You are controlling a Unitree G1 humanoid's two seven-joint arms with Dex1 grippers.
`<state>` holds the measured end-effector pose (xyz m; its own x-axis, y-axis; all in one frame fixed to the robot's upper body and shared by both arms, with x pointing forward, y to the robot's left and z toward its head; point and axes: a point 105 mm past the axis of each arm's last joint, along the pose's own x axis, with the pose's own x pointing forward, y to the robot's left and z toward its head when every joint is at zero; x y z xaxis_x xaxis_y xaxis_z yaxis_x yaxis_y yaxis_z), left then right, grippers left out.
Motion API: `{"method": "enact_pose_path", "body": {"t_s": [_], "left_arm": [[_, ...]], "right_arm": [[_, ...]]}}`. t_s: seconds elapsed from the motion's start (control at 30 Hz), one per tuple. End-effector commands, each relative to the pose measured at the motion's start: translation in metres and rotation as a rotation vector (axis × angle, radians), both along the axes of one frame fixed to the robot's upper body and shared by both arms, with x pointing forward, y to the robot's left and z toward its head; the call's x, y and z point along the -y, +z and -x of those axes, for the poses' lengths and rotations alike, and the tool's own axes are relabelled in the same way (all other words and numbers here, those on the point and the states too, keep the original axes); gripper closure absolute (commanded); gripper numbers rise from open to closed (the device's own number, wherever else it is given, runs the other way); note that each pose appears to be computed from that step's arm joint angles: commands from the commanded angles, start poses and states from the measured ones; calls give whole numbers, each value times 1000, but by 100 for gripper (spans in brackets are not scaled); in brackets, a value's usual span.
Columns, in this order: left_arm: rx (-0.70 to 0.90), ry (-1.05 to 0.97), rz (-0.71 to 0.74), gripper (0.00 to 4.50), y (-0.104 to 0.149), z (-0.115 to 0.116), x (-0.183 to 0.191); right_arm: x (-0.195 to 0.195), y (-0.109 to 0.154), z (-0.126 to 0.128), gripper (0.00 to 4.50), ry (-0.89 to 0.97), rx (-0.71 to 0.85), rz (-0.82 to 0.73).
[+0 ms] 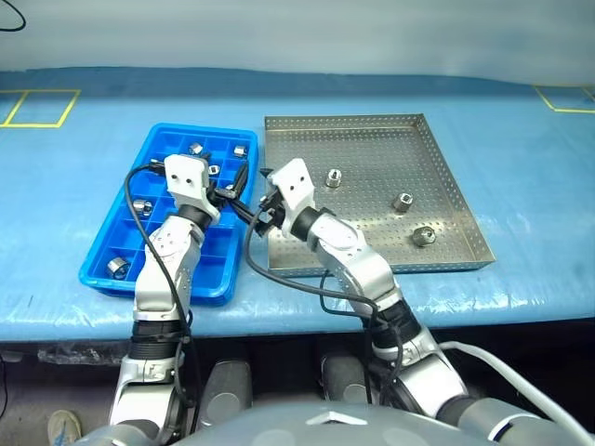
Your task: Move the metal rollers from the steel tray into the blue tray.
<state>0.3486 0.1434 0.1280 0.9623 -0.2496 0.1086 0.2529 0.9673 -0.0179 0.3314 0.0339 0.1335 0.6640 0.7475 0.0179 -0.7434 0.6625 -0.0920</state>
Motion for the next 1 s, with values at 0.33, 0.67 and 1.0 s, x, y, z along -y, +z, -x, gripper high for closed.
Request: {"method": "enact_pose_path", "body": {"t_s": [0.33,0.67,1.0], "left_arm": [[97,221,258,35,23,9,-17],[122,220,458,35,33,11,-25],[139,174,591,35,42,13,-27]], "right_arm": [[65,0,-27,0,-161,-79,27],[57,-3,-21,0,-107,-258,-39],[47,10,-9,0,-30,-311,-153]]}}
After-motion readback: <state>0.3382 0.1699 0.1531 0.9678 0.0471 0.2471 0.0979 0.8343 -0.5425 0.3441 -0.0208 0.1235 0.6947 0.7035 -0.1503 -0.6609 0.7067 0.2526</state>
